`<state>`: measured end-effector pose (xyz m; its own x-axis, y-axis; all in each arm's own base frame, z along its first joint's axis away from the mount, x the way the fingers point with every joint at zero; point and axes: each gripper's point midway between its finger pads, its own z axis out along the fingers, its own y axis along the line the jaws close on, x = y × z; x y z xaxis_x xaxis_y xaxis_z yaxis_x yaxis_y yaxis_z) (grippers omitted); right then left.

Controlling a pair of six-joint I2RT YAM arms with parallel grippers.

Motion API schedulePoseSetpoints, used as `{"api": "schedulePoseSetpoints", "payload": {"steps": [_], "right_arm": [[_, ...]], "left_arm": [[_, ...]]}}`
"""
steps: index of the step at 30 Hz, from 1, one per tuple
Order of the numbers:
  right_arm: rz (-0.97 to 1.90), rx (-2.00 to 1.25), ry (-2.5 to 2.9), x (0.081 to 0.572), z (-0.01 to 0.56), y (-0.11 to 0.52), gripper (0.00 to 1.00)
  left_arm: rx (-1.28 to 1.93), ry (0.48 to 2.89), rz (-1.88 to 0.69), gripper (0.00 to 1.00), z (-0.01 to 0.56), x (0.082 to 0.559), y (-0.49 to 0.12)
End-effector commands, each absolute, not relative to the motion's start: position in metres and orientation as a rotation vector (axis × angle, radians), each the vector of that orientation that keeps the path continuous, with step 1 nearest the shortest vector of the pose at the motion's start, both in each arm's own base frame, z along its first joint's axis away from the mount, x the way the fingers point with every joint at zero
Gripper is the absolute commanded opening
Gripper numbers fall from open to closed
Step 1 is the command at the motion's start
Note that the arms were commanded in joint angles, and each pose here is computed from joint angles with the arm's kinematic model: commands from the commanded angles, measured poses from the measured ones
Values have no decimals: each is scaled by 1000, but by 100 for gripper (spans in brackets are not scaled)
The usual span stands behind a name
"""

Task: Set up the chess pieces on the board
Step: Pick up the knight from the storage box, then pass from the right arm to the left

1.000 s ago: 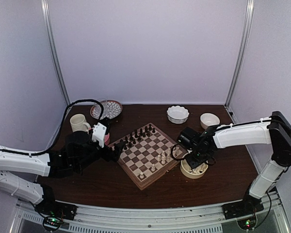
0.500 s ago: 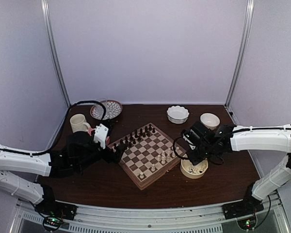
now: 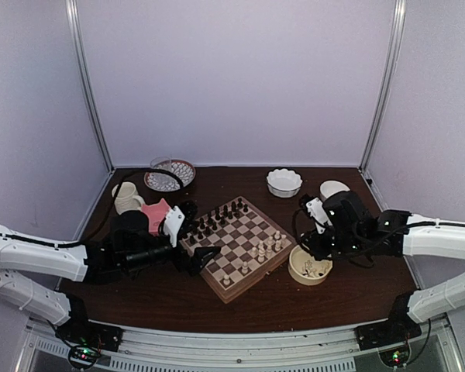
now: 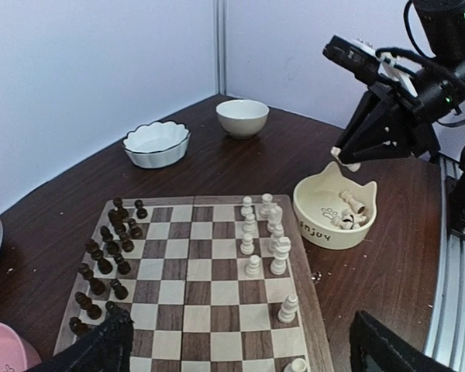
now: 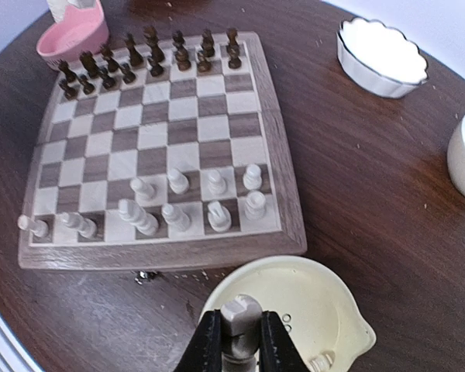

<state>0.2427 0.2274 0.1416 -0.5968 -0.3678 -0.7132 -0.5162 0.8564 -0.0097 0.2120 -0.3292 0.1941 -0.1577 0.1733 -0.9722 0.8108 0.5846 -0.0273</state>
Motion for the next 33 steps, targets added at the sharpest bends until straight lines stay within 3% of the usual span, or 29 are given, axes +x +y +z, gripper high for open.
{"api": "schedulePoseSetpoints", "payload": {"steps": [1, 13, 19, 33], "right_arm": [[502, -644, 2091, 242, 184, 261, 8], [941, -729, 1864, 238, 239, 340, 4], [1006, -770, 1850, 247, 227, 373, 5], [1076, -870, 1809, 238, 204, 416, 5]], "left_arm": [[883, 1573, -815, 97, 212, 199, -346], [950, 1540, -915, 93, 212, 185, -357], [930, 1570, -1021, 70, 213, 185, -360], [954, 1656, -1042, 70, 194, 195, -368]]}}
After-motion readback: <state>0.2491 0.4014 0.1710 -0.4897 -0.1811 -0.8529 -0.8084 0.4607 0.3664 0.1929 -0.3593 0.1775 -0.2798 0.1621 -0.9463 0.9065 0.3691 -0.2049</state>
